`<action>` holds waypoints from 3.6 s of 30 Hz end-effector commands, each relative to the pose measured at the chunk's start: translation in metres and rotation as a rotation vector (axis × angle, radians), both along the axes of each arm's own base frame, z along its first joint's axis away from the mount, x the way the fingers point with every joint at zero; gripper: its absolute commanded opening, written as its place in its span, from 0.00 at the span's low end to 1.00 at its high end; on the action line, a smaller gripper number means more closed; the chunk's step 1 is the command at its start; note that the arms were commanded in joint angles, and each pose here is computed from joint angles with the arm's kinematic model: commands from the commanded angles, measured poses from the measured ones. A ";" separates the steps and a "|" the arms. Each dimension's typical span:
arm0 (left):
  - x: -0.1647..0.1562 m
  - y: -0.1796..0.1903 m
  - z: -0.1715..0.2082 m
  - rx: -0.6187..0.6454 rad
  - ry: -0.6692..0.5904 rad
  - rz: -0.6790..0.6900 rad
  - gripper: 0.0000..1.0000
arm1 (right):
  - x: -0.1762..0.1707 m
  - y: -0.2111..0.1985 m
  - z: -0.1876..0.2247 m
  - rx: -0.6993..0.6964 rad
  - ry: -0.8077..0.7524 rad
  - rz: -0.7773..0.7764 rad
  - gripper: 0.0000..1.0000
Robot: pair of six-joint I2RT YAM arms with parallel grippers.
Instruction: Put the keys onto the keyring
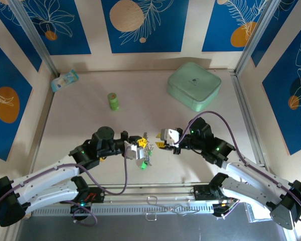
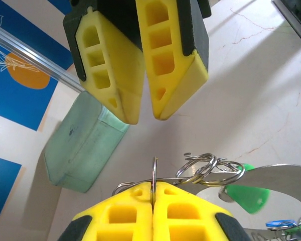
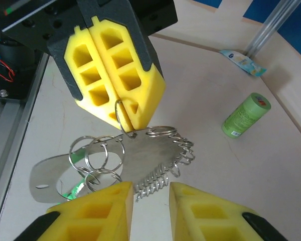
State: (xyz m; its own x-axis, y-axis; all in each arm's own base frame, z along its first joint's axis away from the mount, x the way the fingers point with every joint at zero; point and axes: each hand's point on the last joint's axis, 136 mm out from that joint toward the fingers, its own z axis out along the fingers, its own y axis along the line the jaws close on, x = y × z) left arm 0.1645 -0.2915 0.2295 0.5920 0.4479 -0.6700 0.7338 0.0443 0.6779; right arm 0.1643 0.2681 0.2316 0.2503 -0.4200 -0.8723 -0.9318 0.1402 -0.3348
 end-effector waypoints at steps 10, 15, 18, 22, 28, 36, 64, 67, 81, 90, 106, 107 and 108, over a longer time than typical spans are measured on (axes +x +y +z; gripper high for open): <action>-0.012 -0.005 0.020 -0.054 0.063 -0.043 0.00 | -0.019 0.022 0.021 0.019 -0.144 0.131 0.29; -0.013 -0.006 0.018 -0.056 0.084 -0.047 0.00 | -0.021 0.031 0.015 -0.005 -0.138 0.162 0.29; -0.013 -0.007 0.017 -0.052 0.091 -0.052 0.00 | -0.019 0.036 0.015 -0.011 -0.150 0.158 0.27; -0.014 -0.008 0.017 -0.055 0.098 -0.056 0.00 | -0.018 0.040 0.012 -0.018 -0.149 0.170 0.22; -0.017 -0.009 0.019 -0.068 0.109 -0.069 0.00 | -0.012 0.045 0.008 -0.039 -0.160 0.150 0.09; -0.010 -0.004 0.018 -0.070 0.106 -0.015 0.13 | -0.013 0.041 0.009 -0.047 -0.167 0.143 0.00; -0.013 -0.004 0.019 -0.069 0.133 -0.019 0.00 | -0.006 0.042 -0.006 -0.126 -0.163 0.101 0.27; -0.013 -0.004 0.017 -0.065 0.136 -0.023 0.00 | -0.007 0.044 -0.005 -0.119 -0.162 0.108 0.24; -0.012 -0.003 0.014 -0.059 0.139 -0.013 0.00 | -0.013 0.032 -0.012 -0.131 -0.151 0.095 0.28; -0.012 -0.004 0.015 -0.058 0.139 -0.016 0.00 | -0.013 0.034 -0.024 -0.167 -0.119 0.106 0.25; -0.013 -0.005 0.016 -0.059 0.143 -0.026 0.00 | -0.007 0.039 -0.021 -0.156 -0.136 0.094 0.07; -0.014 -0.005 0.016 -0.061 0.143 -0.028 0.00 | -0.007 0.039 -0.021 -0.154 -0.138 0.094 0.05; -0.014 -0.006 0.016 -0.060 0.145 -0.030 0.00 | -0.007 0.039 -0.021 -0.153 -0.138 0.093 0.01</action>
State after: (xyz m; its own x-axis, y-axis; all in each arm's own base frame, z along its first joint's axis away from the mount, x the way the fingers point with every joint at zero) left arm 0.1556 -0.2885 0.2165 0.4640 0.4640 -0.7546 0.8358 0.0531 0.5465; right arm 0.1562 0.3045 0.2089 0.4043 -0.5202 -0.7523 -0.8847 -0.0138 -0.4660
